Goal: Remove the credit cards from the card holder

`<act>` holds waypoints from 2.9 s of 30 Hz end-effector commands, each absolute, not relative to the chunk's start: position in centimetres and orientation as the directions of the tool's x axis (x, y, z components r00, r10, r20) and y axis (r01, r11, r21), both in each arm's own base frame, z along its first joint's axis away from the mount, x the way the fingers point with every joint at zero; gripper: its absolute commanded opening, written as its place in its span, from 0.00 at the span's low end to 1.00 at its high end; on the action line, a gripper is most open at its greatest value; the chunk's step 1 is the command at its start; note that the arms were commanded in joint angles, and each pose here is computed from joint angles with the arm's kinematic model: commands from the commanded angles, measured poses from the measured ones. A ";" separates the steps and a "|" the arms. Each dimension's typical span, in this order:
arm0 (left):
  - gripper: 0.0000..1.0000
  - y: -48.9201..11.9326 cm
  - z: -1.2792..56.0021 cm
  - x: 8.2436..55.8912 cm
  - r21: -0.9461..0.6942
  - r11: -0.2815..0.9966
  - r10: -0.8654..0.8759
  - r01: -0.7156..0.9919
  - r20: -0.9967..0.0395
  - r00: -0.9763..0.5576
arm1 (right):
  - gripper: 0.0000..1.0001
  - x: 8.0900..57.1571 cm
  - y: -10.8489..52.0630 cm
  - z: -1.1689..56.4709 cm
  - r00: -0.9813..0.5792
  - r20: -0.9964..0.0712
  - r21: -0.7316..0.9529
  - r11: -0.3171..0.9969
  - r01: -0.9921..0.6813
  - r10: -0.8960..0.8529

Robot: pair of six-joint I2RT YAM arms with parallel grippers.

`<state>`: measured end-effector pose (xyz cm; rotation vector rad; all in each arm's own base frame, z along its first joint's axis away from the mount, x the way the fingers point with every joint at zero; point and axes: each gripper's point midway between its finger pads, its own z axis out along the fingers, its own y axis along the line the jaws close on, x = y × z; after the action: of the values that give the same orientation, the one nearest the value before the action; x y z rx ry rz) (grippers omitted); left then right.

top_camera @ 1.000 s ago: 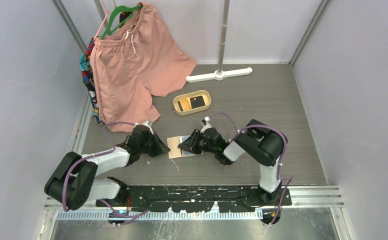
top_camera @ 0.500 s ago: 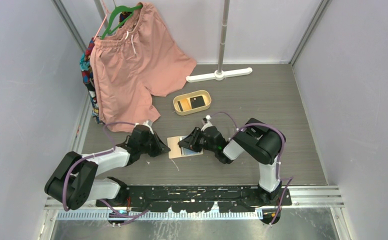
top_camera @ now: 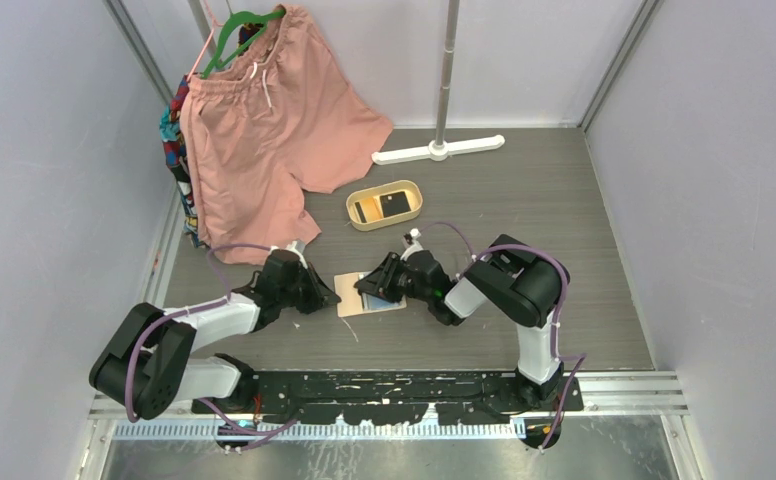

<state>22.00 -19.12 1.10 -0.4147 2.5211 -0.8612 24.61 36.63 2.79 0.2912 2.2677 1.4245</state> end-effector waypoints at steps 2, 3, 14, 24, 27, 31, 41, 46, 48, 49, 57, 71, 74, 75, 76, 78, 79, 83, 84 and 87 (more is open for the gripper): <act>0.00 -15.3 -4.3 16.9 -0.426 0.873 -0.349 -0.238 -0.205 -0.914 | 0.33 24.8 37.1 2.7 -0.882 -0.291 0.868 0.491 -0.080 0.370; 0.00 -15.3 -4.3 17.0 -0.428 0.872 -0.349 -0.237 -0.205 -0.914 | 0.33 24.6 37.4 2.6 -0.887 -0.285 0.870 0.487 -0.080 0.362; 0.00 -15.2 -4.3 16.9 -0.423 0.874 -0.350 -0.239 -0.205 -0.914 | 0.33 23.4 37.7 2.6 -0.906 -0.254 0.897 0.434 -0.090 0.338; 0.00 -15.2 -4.3 16.9 -0.425 0.873 -0.348 -0.237 -0.205 -0.915 | 0.22 23.3 37.9 2.8 -0.910 -0.242 0.909 0.407 -0.090 0.338; 0.00 -15.2 -4.3 16.9 -0.424 0.874 -0.348 -0.238 -0.205 -0.915 | 0.20 23.3 37.7 2.7 -0.908 -0.239 0.911 0.404 -0.086 0.344; 0.00 -15.2 -4.3 16.9 -0.424 0.874 -0.348 -0.238 -0.205 -0.915 | 0.20 23.5 37.2 2.5 -0.904 -0.233 0.912 0.402 -0.075 0.360; 0.00 -15.2 -4.3 16.9 -0.423 0.874 -0.348 -0.238 -0.204 -0.915 | 0.21 23.4 35.6 1.8 -0.896 -0.215 0.915 0.402 -0.045 0.389; 0.00 -15.2 -4.3 16.9 -0.423 0.874 -0.347 -0.238 -0.202 -0.916 | 0.17 23.6 35.8 1.9 -0.896 -0.214 0.919 0.390 -0.049 0.390; 0.00 -15.2 -4.3 16.8 -0.422 0.874 -0.347 -0.239 -0.202 -0.916 | 0.16 23.6 35.9 2.0 -0.897 -0.212 0.921 0.386 -0.050 0.388; 0.00 -15.2 -4.3 16.8 -0.423 0.874 -0.347 -0.239 -0.202 -0.916 | 0.16 23.6 36.0 2.0 -0.898 -0.211 0.922 0.383 -0.052 0.387; 0.00 -15.2 -4.3 16.8 -0.422 0.875 -0.346 -0.238 -0.200 -0.917 | 0.12 23.9 36.2 2.1 -0.897 -0.214 0.925 0.376 -0.058 0.388; 0.00 -15.1 -4.3 16.8 -0.420 0.876 -0.346 -0.238 -0.204 -0.916 | 0.01 24.6 31.7 1.3 -0.876 -0.202 0.915 0.404 -0.008 0.438; 0.00 -15.1 -4.3 16.8 -0.419 0.876 -0.347 -0.238 -0.205 -0.915 | 0.01 24.7 30.8 1.2 -0.872 -0.202 0.912 0.410 -0.002 0.445; 0.00 -15.1 -4.3 16.9 -0.420 0.876 -0.347 -0.238 -0.206 -0.915 | 0.01 24.7 30.6 1.2 -0.872 -0.202 0.912 0.411 -0.001 0.446; 0.00 -15.1 -4.3 16.9 -0.420 0.876 -0.347 -0.238 -0.206 -0.915 | 0.01 24.7 30.3 1.2 -0.871 -0.201 0.911 0.413 0.002 0.448; 0.00 -15.1 -4.3 16.9 -0.420 0.876 -0.347 -0.238 -0.206 -0.915 | 0.01 24.8 29.9 1.3 -0.871 -0.197 0.912 0.411 0.005 0.450; 0.00 -15.1 -4.3 16.8 -0.420 0.876 -0.347 -0.239 -0.205 -0.915 | 0.01 24.8 29.7 1.4 -0.872 -0.195 0.911 0.412 0.007 0.448; 0.00 -15.1 -4.3 16.8 -0.420 0.876 -0.349 -0.239 -0.206 -0.914 | 0.01 25.1 28.5 2.5 -0.873 -0.208 0.908 0.420 -0.004 0.441; 0.00 -15.1 -4.3 16.9 -0.420 0.875 -0.349 -0.239 -0.207 -0.914 | 0.01 25.3 28.1 2.8 -0.873 -0.214 0.905 0.425 -0.008 0.439; 0.00 -15.1 -4.3 16.9 -0.421 0.875 -0.349 -0.239 -0.206 -0.914 | 0.01 25.8 27.4 4.4 -0.880 -0.248 0.888 0.459 -0.038 0.406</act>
<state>22.09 -19.71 1.40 -0.3957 2.5148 -0.8926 25.54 28.51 2.98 0.4067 2.2571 1.4684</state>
